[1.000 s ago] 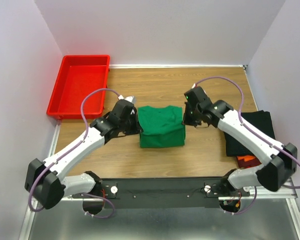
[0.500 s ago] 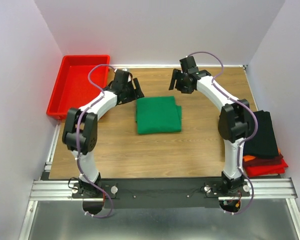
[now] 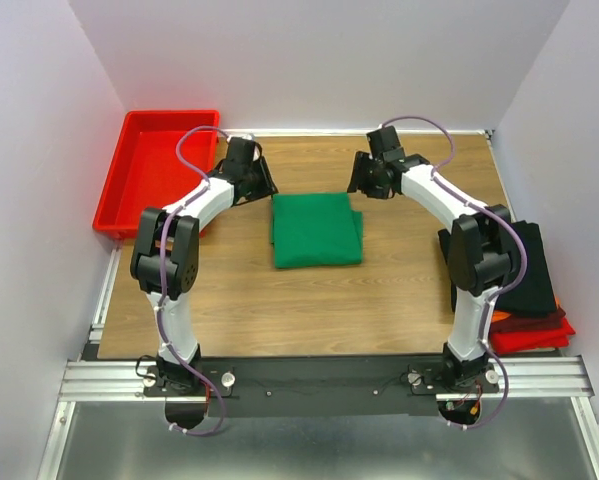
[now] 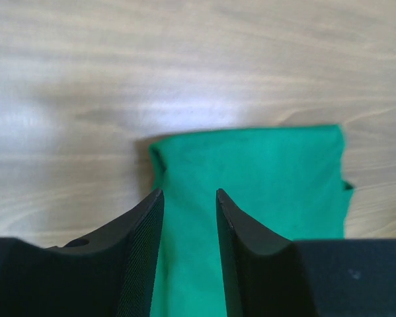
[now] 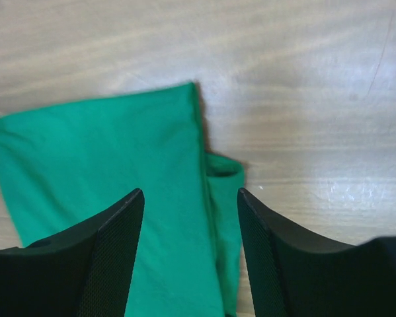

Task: Fold and stack the t-shirts
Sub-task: Fold the tshirt

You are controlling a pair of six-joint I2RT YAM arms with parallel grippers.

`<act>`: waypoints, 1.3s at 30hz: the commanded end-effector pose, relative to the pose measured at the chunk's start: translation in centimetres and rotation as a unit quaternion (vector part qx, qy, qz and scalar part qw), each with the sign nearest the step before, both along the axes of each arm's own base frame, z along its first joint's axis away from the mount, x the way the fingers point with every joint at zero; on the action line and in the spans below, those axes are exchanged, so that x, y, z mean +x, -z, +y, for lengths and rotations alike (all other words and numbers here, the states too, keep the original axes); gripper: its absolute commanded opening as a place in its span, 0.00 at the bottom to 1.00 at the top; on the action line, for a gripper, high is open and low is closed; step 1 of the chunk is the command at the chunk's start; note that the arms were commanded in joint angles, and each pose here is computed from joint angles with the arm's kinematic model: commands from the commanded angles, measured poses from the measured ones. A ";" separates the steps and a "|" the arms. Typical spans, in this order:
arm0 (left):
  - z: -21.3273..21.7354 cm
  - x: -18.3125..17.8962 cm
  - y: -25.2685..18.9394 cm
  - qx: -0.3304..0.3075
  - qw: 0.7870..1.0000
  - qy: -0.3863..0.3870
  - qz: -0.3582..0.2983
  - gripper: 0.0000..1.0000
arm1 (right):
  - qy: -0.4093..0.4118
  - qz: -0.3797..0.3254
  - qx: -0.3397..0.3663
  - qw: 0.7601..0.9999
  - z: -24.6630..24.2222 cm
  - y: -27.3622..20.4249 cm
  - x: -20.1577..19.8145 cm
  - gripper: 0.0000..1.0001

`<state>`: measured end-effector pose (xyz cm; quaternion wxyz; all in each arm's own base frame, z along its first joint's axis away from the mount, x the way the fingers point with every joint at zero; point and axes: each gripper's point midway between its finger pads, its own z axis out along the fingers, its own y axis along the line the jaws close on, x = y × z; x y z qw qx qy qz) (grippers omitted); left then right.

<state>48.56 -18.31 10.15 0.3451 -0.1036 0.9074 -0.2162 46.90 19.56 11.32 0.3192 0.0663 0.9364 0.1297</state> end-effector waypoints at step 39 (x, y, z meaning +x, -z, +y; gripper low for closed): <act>-1.1 -4.0 6.8 0.003 0.996 0.038 0.079 0.00 | -0.021 0.060 0.027 0.998 3.4 8.8 -2.1 0.52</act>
